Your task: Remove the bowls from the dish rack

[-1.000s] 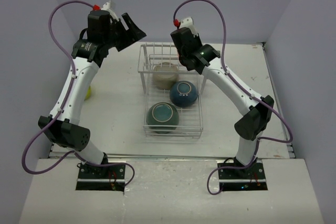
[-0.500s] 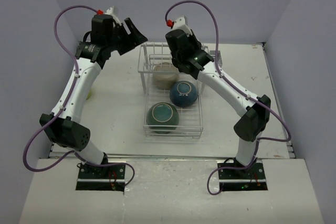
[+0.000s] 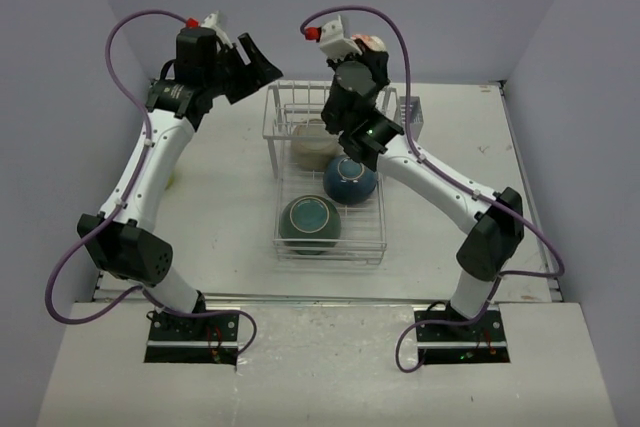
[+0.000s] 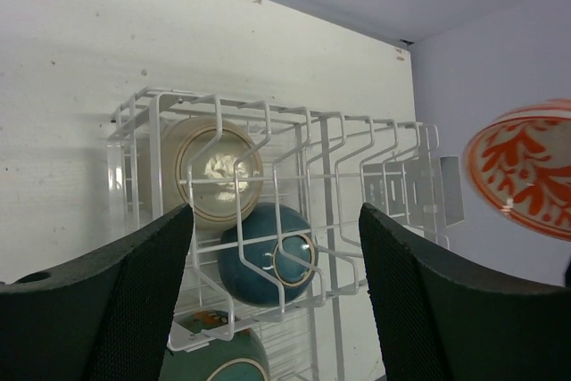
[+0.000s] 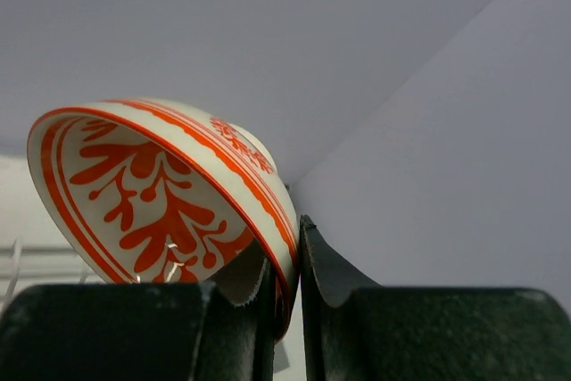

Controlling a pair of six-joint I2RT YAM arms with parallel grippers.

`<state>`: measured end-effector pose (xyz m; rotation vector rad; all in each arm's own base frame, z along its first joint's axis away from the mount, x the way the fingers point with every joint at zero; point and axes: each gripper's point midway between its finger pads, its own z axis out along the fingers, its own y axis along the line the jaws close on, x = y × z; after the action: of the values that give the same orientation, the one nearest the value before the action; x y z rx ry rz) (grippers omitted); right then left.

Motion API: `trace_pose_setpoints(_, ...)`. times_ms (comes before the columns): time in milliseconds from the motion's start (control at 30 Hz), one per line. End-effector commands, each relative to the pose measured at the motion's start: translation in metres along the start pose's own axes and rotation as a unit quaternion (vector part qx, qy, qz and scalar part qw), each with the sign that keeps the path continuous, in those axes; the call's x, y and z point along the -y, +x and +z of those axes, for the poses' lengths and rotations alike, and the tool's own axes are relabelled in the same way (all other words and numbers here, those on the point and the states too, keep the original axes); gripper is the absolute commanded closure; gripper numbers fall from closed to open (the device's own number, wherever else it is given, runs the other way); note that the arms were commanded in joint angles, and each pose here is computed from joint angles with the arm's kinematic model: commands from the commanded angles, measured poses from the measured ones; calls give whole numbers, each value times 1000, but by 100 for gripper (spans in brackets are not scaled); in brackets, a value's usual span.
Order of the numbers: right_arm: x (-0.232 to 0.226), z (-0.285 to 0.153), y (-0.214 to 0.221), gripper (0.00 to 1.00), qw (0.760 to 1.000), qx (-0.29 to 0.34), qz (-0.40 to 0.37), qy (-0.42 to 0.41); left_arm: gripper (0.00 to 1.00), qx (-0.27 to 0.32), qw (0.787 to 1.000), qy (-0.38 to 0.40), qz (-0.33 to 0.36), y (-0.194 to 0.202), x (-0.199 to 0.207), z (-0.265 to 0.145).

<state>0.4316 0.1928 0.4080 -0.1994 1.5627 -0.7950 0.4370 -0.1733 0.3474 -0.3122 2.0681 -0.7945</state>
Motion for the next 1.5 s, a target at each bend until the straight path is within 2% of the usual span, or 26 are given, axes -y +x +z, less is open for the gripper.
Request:
trace_pose_setpoints(0,119,-16,-51,100,985,62,106,123,24,10,1000,12,-6,-6,1,4)
trace_pose_setpoints(100,140,-15,-56,100,980,77,114,144,24,8,1000,11,-6,-5,-1,5)
trace_pose_setpoints(200,162,-1,-42,100,977,55,111,176,24,6,1000,10,-5,-4,-2,5)
trace_pose_setpoints(300,197,24,-7,100,967,4,106,230,24,4,1000,8,-6,-1,-4,4)
trace_pose_setpoints(333,198,33,5,100,971,-22,72,228,24,4,1000,8,-5,0,-4,3)
trace_pose_setpoints(367,216,43,19,100,962,-32,112,245,24,1,1000,6,-6,3,-7,4)
trace_pose_setpoints(400,217,51,24,100,966,-38,113,231,24,3,1000,6,-4,3,-7,4)
trace_pose_setpoints(433,197,67,61,100,971,-92,116,187,24,4,1000,6,-3,3,-8,3)
trace_pose_setpoints(467,212,68,58,100,966,-95,157,183,24,4,1000,3,-1,6,-11,3)
trace_pose_setpoints(500,213,70,70,100,964,-110,164,176,24,5,1000,3,3,6,-12,3)
trace_pose_setpoints(600,205,73,108,100,964,-161,159,139,24,8,1000,-2,13,6,-14,1)
trace_pose_setpoints(633,187,75,115,100,961,-169,195,104,24,11,1000,-6,15,5,-16,0)
trace_pose_setpoints(667,181,73,138,100,954,-215,190,93,24,13,1000,-7,19,4,-17,-1)
trace_pose_setpoints(700,178,74,130,100,948,-203,231,85,24,13,1000,-9,21,5,-17,-1)
trace_pose_setpoints(733,168,74,160,100,930,-257,250,81,24,14,1000,-10,21,4,-18,-2)
trace_pose_setpoints(767,156,73,168,100,919,-276,275,53,24,16,1000,-10,24,4,-17,-3)
trace_pose_setpoints(900,140,67,212,100,882,-333,333,31,24,17,999,-17,31,6,-22,-6)
trace_pose_setpoints(967,126,58,237,100,851,-371,373,15,24,17,999,-22,34,9,-25,-8)
trace_pose_setpoints(1000,134,59,256,100,831,-387,398,32,24,15,999,-23,36,11,-26,-8)
trace_pose_setpoints(1033,126,51,273,100,821,-409,398,27,24,16,999,-27,38,12,-30,-11)
trace_pose_setpoints(1333,79,11,356,100,744,-494,450,1,24,19,996,-64,66,23,-53,-23)
trace_pose_setpoints(1467,65,1,373,100,717,-510,475,-10,24,19,995,-66,72,25,-54,-26)
